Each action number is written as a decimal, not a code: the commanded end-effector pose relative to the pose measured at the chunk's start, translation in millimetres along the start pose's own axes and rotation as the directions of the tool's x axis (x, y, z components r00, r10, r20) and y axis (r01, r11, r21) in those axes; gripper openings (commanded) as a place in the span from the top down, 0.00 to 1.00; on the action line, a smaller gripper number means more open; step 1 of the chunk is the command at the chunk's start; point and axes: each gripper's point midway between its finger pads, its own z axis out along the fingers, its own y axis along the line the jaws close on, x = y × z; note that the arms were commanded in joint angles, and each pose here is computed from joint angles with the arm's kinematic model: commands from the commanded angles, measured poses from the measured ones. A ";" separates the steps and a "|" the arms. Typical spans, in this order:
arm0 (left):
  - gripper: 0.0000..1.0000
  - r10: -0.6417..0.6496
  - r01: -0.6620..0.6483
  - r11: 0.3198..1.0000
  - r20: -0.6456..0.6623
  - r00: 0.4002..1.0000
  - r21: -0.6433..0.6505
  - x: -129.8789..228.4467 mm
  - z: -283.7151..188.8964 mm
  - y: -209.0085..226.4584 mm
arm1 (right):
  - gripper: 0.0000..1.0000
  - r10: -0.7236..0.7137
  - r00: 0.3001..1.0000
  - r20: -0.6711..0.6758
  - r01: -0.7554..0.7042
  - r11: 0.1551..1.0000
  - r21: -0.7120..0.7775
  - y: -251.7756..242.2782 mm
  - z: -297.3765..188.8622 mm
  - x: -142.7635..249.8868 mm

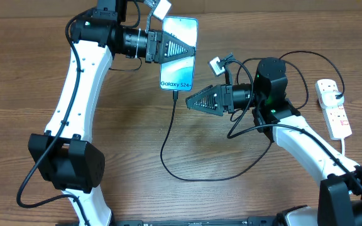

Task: Plug charger to phone and switch on socket

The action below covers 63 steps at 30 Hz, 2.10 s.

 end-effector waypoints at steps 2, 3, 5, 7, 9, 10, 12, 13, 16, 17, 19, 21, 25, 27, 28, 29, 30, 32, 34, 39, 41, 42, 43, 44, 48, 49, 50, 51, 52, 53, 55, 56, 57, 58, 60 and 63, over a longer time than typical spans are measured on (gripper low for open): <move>0.96 0.155 -0.157 0.984 0.025 0.988 0.079 -4.2 -0.6 -21.0 | 0.00 -0.102 0.995 -0.007 0.102 0.995 -0.006 1.1 -0.9 -1.2; 0.96 0.170 -0.172 0.982 0.026 0.985 0.078 -4.1 -0.4 -21.0 | 0.00 -0.103 0.995 -0.007 0.103 0.995 -0.005 1.1 -0.9 -1.3; 0.96 0.206 -0.208 0.975 0.029 0.978 0.077 -4.1 -0.4 -20.9 | 0.00 -0.104 0.995 -0.006 0.104 0.995 -0.005 1.1 -0.9 -1.4; 0.96 0.242 -0.244 0.967 0.032 0.970 0.075 -4.1 -0.4 -20.8 | 0.00 -0.106 0.994 -0.007 0.106 0.994 -0.005 1.1 -0.9 -1.3; 0.96 0.278 -0.280 0.957 0.034 0.960 0.074 -4.0 -0.4 -20.8 | 0.00 -0.106 0.994 -0.007 0.105 0.994 -0.005 1.0 -0.9 -1.2; 0.96 0.296 -0.298 0.952 0.035 0.955 0.073 -4.0 -0.4 -20.8 | 0.00 -0.105 0.994 -0.007 0.105 0.994 -0.005 1.0 -0.9 -1.2; 0.96 0.322 -0.324 0.943 0.037 0.946 0.071 -3.8 -0.4 -20.7 | 0.00 -0.105 0.994 -0.007 0.105 0.994 -0.005 1.0 -0.9 -1.2; 0.96 0.335 -0.336 0.939 0.036 0.942 0.068 -3.6 -0.4 -20.0 | 0.00 -0.105 0.994 -0.007 0.105 0.994 -0.005 1.0 -0.9 -1.2; 0.96 0.333 -0.335 0.941 0.029 0.942 0.054 -3.0 -0.2 -17.5 | 0.00 -0.106 0.994 -0.006 0.105 0.994 -0.005 0.9 -0.9 -1.3; 0.96 0.329 -0.330 0.943 0.027 0.944 0.052 -2.5 -0.1 -17.1 | 0.00 -0.106 0.994 -0.004 0.106 0.994 -0.002 0.6 -0.9 -1.7; 0.96 0.301 -0.301 0.952 0.023 0.953 0.054 -0.6 -0.1 -17.4 | 0.00 -0.097 0.995 0.003 0.097 0.995 0.007 -1.3 -0.9 -2.7; 0.96 0.254 -0.255 0.966 0.015 0.967 0.046 0.9 -0.1 -15.9 | 0.00 -0.059 0.998 0.020 0.058 0.998 0.033 -7.3 -1.0 -4.4; 0.96 0.114 -0.114 0.993 0.004 0.994 0.036 1.5 0.0 -13.9 | 0.06 0.050 0.996 0.078 -0.059 0.990 0.127 -30.4 -2.6 -6.5; 0.96 0.042 -0.042 0.998 0.002 0.999 0.037 1.4 0.0 -13.9 | 0.12 0.067 0.994 0.086 -0.079 0.986 0.145 -34.7 -1.0 -5.7; 0.96 0.013 -0.013 0.999 0.001 1.000 0.037 1.4 0.0 -13.9 | 0.16 0.059 0.995 0.084 -0.071 0.987 0.142 -33.5 0.3 -5.7; 0.96 -0.021 0.021 0.999 0.000 1.000 0.037 1.3 0.0 -13.9 | 0.21 0.041 0.996 0.081 -0.052 0.989 0.136 -30.8 2.2 -6.8; 0.96 -0.055 0.055 0.998 -0.002 0.998 0.037 1.3 0.0 -13.9 | 0.27 0.022 0.997 0.078 -0.032 0.991 0.127 -27.5 4.4 -7.7; 0.96 -0.127 0.127 0.991 -0.003 0.992 0.037 0.1 0.0 -13.7 | 0.36 -0.006 0.997 0.082 -0.001 0.996 0.091 -14.6 11.0 -13.0; 0.96 -0.186 0.186 0.982 -0.003 0.983 0.036 -1.5 0.0 -13.3 | 0.38 -0.033 0.996 0.080 0.029 0.998 0.057 -2.8 16.6 -15.8; 0.96 -0.264 0.264 0.964 0.003 0.964 0.011 -5.3 0.1 -8.4 | 0.37 -0.057 0.996 0.070 0.056 0.998 0.016 11.9 28.6 -14.7; 0.96 -0.302 0.303 0.952 0.014 0.953 -0.044 -4.6 0.0 1.2 | 0.37 -0.057 0.996 0.066 0.056 0.998 0.014 12.7 31.0 -13.5; 0.96 -0.327 0.327 0.942 0.021 0.945 -0.068 -4.1 -0.3 5.7 | 0.38 -0.058 0.996 0.067 0.057 0.998 0.015 12.7 31.8 -13.4; 0.96 -0.340 0.341 0.937 0.024 0.940 -0.077 -3.9 -0.4 7.2 | 0.39 -0.058 0.996 0.070 0.057 0.998 0.017 12.4 31.8 -14.0; 0.96 -0.350 0.351 0.933 0.023 0.936 -0.077 -3.6 0.3 7.1 | 0.41 -0.058 0.995 0.079 0.056 0.998 0.023 11.5 31.6 -15.5; 0.96 -0.373 0.373 0.925 0.020 0.928 -0.074 -2.9 2.7 6.0 | 0.60 -0.039 0.992 0.120 0.033 0.998 0.049 7.1 30.9 -22.7; 0.96 -0.372 0.372 0.925 0.019 0.928 -0.074 -2.8 3.1 5.9 | 0.65 -0.030 0.991 0.127 0.024 0.998 0.052 6.4 30.7 -23.8; 0.96 -0.372 0.372 0.925 0.019 0.928 -0.074 -2.8 3.1 5.9 | 0.68 -0.030 0.991 0.127 0.024 0.998 0.052 6.4 30.7 -23.9; 0.96 -0.372 0.372 0.925 0.018 0.928 -0.074 -2.8 3.3 5.8 | 0.69 -0.030 0.991 0.128 0.024 0.998 0.052 6.4 30.7 -24.0; 0.96 -0.372 0.372 0.925 0.018 0.928 -0.074 -2.8 3.3 5.8 | 0.69 -0.030 0.991 0.128 0.024 0.998 0.052 6.4 30.7 -24.0; 0.96 -0.372 0.372 0.925 0.018 0.928 -0.074 -2.8 3.3 5.8 | 0.69 -0.030 0.991 0.128 0.024 0.998 0.052 6.4 30.7 -24.0; 0.96 -0.372 0.372 0.925 0.018 0.928 -0.074 -2.7 3.4 5.7 | 0.71 -0.031 0.991 0.134 0.023 0.998 0.056 5.7 30.5 -25.1; 0.96 -0.371 0.372 0.925 0.018 0.928 -0.074 -2.7 3.6 5.7 | 0.80 -0.031 0.990 0.137 0.023 0.998 0.058 5.6 30.4 -25.7; 0.96 -0.371 0.371 0.925 0.017 0.928 -0.074 -2.6 3.7 5.7 | 0.96 -0.032 0.990 0.141 0.023 0.998 0.060 5.2 30.3 -26.4; 0.96 -0.371 0.371 0.926 0.017 0.929 -0.074 -2.6 3.7 5.7 | 0.96 -0.032 0.989 0.144 0.023 0.998 0.062 5.0 30.2 -27.0; 0.96 -0.361 0.362 0.929 0.017 0.932 -0.074 -2.6 3.6 5.6 | 0.96 -0.014 0.987 0.159 0.003 0.998 0.066 4.0 29.4 -29.7; 0.96 -0.345 0.345 0.938 0.008 0.939 -0.049 -2.6 4.0 1.0 | 0.96 -0.010 0.983 0.182 -0.003 0.998 0.070 4.2 27.9 -34.4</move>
